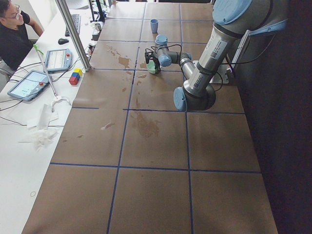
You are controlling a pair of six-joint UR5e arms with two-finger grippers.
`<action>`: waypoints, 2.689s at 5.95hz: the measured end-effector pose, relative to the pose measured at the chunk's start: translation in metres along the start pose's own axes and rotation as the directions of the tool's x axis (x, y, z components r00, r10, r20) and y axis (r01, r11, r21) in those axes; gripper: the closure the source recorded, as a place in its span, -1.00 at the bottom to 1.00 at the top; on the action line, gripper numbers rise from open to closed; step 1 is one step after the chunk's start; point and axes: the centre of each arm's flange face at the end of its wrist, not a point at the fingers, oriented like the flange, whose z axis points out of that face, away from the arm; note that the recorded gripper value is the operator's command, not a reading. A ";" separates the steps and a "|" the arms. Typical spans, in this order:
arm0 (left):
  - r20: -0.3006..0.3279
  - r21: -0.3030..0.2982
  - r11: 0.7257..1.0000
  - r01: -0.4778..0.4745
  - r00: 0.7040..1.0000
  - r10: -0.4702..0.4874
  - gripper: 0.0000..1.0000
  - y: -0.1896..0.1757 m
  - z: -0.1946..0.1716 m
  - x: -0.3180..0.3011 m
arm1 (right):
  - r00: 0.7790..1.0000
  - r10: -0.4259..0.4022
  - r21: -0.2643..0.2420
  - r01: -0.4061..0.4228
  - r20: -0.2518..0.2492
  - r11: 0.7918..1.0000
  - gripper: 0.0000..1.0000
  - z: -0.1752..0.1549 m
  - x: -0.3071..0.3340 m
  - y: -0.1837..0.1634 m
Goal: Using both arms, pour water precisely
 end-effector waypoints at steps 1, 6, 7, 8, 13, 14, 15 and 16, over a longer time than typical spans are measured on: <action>0.002 0.001 1.000 0.000 1.000 0.000 0.84 0.000 0.001 0.001 | 1.000 0.001 -0.003 -0.001 0.012 1.000 -1.00 0.000 0.000 0.001; 0.001 0.028 0.999 0.017 1.000 -0.017 1.00 -0.024 -0.011 -0.019 | 0.999 0.011 -0.014 -0.010 0.032 1.000 -1.00 0.002 0.001 0.008; -0.007 0.031 0.999 0.020 1.000 -0.020 1.00 -0.030 -0.022 -0.040 | 0.999 0.012 -0.015 -0.012 0.033 1.000 -1.00 0.002 0.002 0.010; -0.013 0.013 1.000 0.010 1.000 -0.010 1.00 -0.039 -0.036 -0.059 | 0.999 0.013 -0.016 -0.012 0.034 1.000 -1.00 0.002 0.002 0.011; -0.042 -0.058 0.990 -0.128 0.991 0.126 1.00 -0.108 -0.075 -0.227 | 0.999 0.000 -0.006 0.000 0.036 1.000 -1.00 -0.004 -0.005 0.017; -0.052 -0.067 0.986 -0.156 0.987 0.152 1.00 -0.122 -0.087 -0.276 | 0.999 -0.002 -0.004 0.002 0.036 1.000 -1.00 -0.005 -0.006 0.017; -0.041 -0.076 0.978 -0.192 0.981 0.190 1.00 -0.135 -0.099 -0.322 | 0.999 -0.005 -0.002 0.005 0.037 1.000 -1.00 -0.006 -0.007 0.016; -0.019 -0.078 0.970 -0.230 0.973 0.229 1.00 -0.144 -0.110 -0.366 | 0.999 -0.006 -0.001 0.006 0.037 1.000 -1.00 -0.007 -0.008 0.016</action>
